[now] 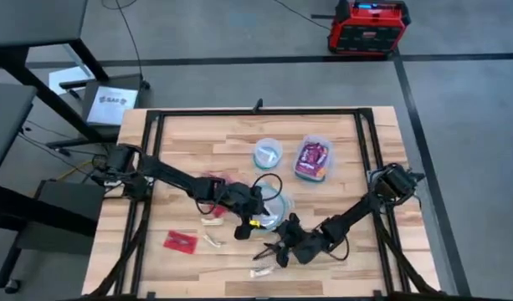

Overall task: Sort candy
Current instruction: Open the center transparent bin

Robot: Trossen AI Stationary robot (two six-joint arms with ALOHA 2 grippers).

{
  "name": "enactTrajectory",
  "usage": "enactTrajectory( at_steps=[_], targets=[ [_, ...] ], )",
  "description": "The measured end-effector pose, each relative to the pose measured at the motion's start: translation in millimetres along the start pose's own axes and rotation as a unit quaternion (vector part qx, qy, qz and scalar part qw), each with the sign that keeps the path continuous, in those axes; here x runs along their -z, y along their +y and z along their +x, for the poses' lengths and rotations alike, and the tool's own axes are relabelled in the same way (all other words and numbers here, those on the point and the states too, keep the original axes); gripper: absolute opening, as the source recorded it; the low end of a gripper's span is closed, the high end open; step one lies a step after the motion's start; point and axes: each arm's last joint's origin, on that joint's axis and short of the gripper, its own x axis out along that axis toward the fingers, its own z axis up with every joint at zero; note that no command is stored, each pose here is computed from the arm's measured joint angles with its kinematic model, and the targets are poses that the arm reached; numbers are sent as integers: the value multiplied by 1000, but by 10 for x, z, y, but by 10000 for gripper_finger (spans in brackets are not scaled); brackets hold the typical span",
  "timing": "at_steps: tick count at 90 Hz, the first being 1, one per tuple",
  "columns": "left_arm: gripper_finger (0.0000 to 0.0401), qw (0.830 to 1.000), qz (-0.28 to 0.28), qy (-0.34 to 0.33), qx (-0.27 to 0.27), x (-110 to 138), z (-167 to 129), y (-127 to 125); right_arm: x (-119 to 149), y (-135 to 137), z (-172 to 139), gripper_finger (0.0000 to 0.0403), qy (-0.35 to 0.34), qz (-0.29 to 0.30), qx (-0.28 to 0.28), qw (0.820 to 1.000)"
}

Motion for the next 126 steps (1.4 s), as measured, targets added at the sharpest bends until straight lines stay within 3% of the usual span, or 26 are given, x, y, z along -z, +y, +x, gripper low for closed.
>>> enactTrajectory(
  at_steps=[14, 32, 62, 83, 102, 115, 126],
  targets=[
    [219, 1000, -1, 2, 7, 38, 42, 2, 0, -102, -71, 260, -47, 29, -49, 997],
    [219, 1000, -8, 7, 10, 50, 44, -2, -12, -136, -122, 260, -74, 5, -76, 994],
    [219, 999, -24, 37, 3, 304, 265, 70, -14, 13, -187, 259, -100, -127, -97, 982],
    [219, 999, -25, 28, 1, 277, 246, 74, 62, 117, -269, 259, -111, -205, -45, 971],
    [219, 999, -33, 4, 7, 90, 114, 20, -2, 422, -478, 259, -143, -297, -73, 941],
    [219, 999, -29, -24, 15, -182, -4, -61, -31, 563, -582, 259, -165, -370, -26, 914],
    [219, 999, -25, -35, 23, -468, -176, -140, -9, 515, -537, 259, -144, -403, 3, 904]
  ],
)
